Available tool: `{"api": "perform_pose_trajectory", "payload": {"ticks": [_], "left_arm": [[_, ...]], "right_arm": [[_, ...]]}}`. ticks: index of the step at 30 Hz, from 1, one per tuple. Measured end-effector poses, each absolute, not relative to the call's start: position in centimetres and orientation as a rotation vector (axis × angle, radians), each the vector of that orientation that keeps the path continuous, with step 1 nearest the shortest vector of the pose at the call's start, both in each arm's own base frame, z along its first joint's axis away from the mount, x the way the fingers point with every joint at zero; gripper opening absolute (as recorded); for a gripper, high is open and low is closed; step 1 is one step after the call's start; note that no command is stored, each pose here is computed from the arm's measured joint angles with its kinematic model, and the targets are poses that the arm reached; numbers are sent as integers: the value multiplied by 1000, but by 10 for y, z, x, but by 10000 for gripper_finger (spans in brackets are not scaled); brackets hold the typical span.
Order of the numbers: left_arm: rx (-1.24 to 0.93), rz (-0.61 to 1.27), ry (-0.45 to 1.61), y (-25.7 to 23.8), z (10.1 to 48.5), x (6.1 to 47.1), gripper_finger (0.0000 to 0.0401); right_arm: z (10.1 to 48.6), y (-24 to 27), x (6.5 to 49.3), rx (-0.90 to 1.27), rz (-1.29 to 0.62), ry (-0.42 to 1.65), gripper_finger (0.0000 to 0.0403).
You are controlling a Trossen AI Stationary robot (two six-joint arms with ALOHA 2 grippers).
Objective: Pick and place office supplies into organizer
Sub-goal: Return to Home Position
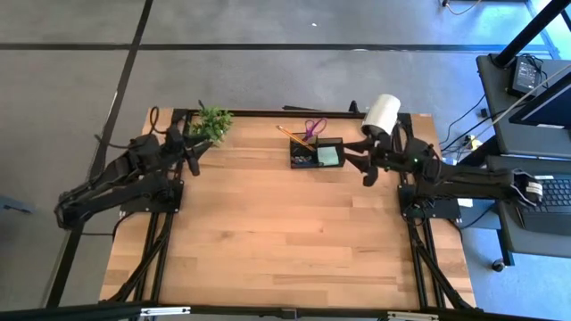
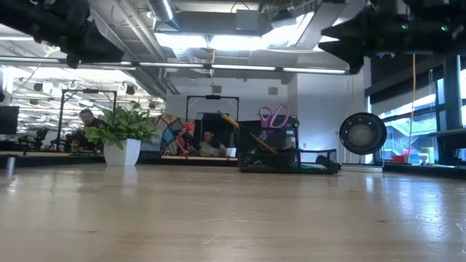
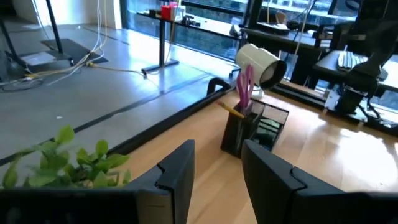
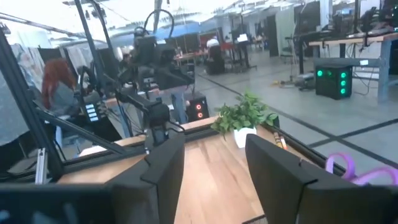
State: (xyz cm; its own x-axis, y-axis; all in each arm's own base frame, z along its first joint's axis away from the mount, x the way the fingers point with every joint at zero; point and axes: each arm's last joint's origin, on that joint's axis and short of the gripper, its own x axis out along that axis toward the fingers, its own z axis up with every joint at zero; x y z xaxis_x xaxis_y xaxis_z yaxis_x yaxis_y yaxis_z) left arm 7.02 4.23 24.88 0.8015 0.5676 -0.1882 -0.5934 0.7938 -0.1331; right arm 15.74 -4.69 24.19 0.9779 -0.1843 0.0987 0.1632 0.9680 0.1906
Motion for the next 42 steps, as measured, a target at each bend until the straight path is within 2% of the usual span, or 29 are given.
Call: {"api": "perform_pose_trajectory", "payload": {"ticks": [9,18,23,42], "left_arm": [[-271,635,129,45,203,75,127],[-305,658,114,46,178,75,127],[-298,665,100,45,174,74,127],[-266,675,66,47,171,77,127]], "right_arm": [[215,-42,141,185,-175,-137,174],[198,-39,131,191,-169,-186,174],[187,-36,125,181,-164,-232,174],[189,-36,123,179,-161,-250,174]]}}
